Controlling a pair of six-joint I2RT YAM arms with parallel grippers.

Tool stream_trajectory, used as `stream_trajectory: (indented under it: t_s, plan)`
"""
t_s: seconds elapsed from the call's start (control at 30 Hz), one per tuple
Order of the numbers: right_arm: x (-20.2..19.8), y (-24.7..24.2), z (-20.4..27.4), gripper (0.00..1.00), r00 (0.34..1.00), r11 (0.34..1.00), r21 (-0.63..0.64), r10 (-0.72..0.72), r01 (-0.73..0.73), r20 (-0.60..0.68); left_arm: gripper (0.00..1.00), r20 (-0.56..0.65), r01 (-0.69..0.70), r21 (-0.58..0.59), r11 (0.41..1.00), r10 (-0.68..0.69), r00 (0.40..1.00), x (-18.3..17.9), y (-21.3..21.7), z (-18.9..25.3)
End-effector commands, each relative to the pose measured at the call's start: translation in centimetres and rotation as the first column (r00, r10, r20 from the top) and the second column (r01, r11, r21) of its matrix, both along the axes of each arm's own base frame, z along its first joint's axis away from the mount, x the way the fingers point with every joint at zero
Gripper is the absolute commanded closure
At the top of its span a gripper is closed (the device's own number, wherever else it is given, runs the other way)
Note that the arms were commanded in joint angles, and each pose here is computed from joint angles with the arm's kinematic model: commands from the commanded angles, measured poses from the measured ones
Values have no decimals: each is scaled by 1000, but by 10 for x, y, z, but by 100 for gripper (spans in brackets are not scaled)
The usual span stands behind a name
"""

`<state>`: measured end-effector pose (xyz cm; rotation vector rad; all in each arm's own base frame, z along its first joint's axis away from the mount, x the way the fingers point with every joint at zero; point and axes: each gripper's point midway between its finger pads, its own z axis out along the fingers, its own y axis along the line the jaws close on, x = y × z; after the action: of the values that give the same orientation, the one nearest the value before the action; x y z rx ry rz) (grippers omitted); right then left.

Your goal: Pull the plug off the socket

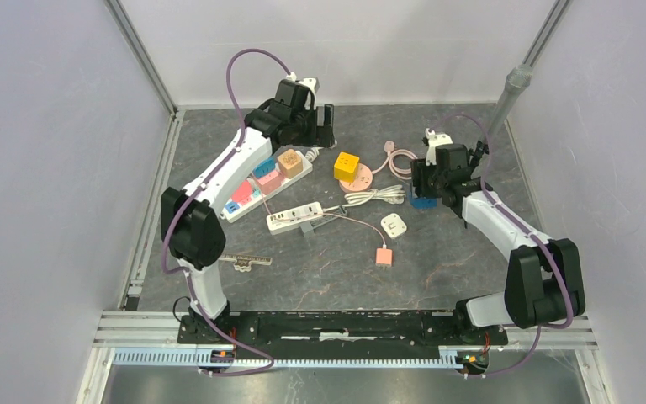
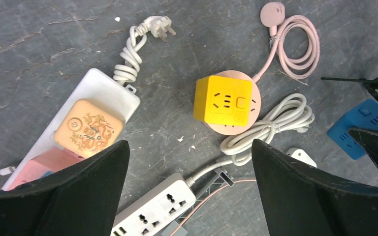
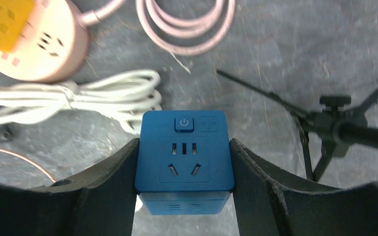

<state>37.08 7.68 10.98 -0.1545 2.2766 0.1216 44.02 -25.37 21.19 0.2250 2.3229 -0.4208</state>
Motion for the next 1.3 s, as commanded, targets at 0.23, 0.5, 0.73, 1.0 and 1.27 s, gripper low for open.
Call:
stream_trajectory:
  t_s: [0.23,0.5,0.73,1.0,1.27]
  plan:
    - [-28,-18,-36,70,979,989,-142,-78,52,-187,0,159,-67,12,998,65,985,17,14,35]
    - [-17,-14,-39,41,979,988,-153,-65,35,-196,0,134,22,2,1000,-22,991,10,4,30]
    - [13,10,-9,5,994,991,-100,77,-84,-75,0,101,133,-60,989,-126,987,1,-18,21]
    - [35,59,34,2,936,950,-19,311,-312,162,0,2,207,-100,973,-208,978,-6,-39,-18]
    - [56,113,36,6,841,864,23,483,-503,243,0,-91,254,-86,963,-261,961,-1,-67,-62]
